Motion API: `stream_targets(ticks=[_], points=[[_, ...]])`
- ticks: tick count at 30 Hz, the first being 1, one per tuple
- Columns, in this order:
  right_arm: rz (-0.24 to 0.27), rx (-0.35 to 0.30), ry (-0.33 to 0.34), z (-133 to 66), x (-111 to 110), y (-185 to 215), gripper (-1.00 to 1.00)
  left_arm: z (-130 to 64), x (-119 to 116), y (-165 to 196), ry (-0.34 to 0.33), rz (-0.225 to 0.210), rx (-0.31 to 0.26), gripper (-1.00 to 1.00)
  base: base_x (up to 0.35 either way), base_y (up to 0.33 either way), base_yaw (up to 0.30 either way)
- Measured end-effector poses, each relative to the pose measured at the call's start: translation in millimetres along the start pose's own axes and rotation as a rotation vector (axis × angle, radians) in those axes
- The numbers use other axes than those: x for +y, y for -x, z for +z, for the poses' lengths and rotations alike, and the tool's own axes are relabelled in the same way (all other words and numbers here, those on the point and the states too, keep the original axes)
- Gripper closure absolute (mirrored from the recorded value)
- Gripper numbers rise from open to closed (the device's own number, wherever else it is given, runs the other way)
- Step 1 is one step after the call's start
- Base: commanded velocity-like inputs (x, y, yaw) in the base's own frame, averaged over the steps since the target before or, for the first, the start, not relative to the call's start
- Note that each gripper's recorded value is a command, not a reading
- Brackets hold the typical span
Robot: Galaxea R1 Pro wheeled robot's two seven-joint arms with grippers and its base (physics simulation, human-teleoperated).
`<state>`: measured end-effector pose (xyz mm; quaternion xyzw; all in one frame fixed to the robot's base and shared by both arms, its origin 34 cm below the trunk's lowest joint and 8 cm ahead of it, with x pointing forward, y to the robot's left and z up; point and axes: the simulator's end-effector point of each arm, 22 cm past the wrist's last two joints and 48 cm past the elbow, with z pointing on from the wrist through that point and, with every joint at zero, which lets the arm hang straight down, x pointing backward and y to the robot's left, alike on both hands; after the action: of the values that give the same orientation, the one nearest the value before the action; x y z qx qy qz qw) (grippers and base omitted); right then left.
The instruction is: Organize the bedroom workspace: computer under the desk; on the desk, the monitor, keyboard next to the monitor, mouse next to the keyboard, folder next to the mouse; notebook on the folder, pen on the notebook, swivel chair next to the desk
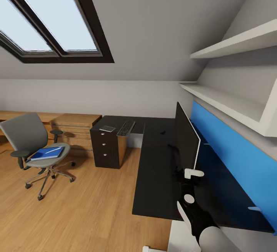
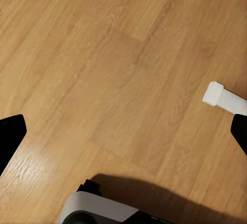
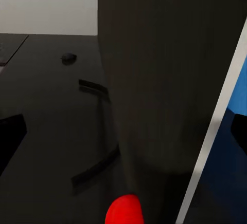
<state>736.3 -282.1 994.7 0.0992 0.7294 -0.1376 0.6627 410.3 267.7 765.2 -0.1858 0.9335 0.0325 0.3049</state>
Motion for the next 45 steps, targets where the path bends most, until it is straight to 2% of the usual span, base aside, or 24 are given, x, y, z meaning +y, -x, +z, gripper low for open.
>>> stream_targets(ticks=[8, 20, 25, 29, 30, 35, 36, 38, 45], points=[[0.0, 0.0, 0.0, 0.2, 0, 0, -1.0, 0.1, 0, 0, 0.0, -0.001, 0.0, -1.0, -0.055, 0.0, 0.0], [0.007, -0.003, -0.015, 0.3, -3, 2, -1.0, 2.0, 7, -1, 0.018, 0.003, 0.001, -1.0, -0.327, 0.0, 0.0], [0.029, -0.003, -0.025, -0.2, -6, 3, -1.0, 2.3, 6, -2, 0.015, 0.001, 0.005, -1.0, -0.337, 0.0, 0.0], [0.035, 0.025, -0.017, -21.5, -3, -26, -1.0, 4.3, 20, 4, 0.038, -0.025, -0.009, -1.0, -0.27, 0.0, 0.0], [0.054, 0.024, -0.012, -40.5, 0, -41, -1.0, 4.9, 27, 10, 0.051, -0.046, -0.03, -1.0, -0.1, 0.0, 0.0], [0.072, 0.075, -0.003, -95.1, -1, -90, -1.0, 4.8, 36, 25, 0.068, -0.084, -0.088, -1.0, -0.033, 0.0, 0.0], [0.087, 0.062, -0.003, -125.8, -7, -109, -1.0, 4.3, 39, 31, 0.072, -0.099, -0.117, -1.0, -0.004, 0.0, 0.0], [0.087, 0.073, -0.003, -147.9, -13, -127, -1.0, 4.2, 40, 33, 0.073, -0.103, -0.122, -1.0, -0.002, 0.0, 0.0], [0.072, 0.111, 0.002, -185.8, -24, -164, -1.0, 4.3, 40, 33, 0.074, -0.107, -0.126, -1.0, -0.039, 0.114, 0.0]])
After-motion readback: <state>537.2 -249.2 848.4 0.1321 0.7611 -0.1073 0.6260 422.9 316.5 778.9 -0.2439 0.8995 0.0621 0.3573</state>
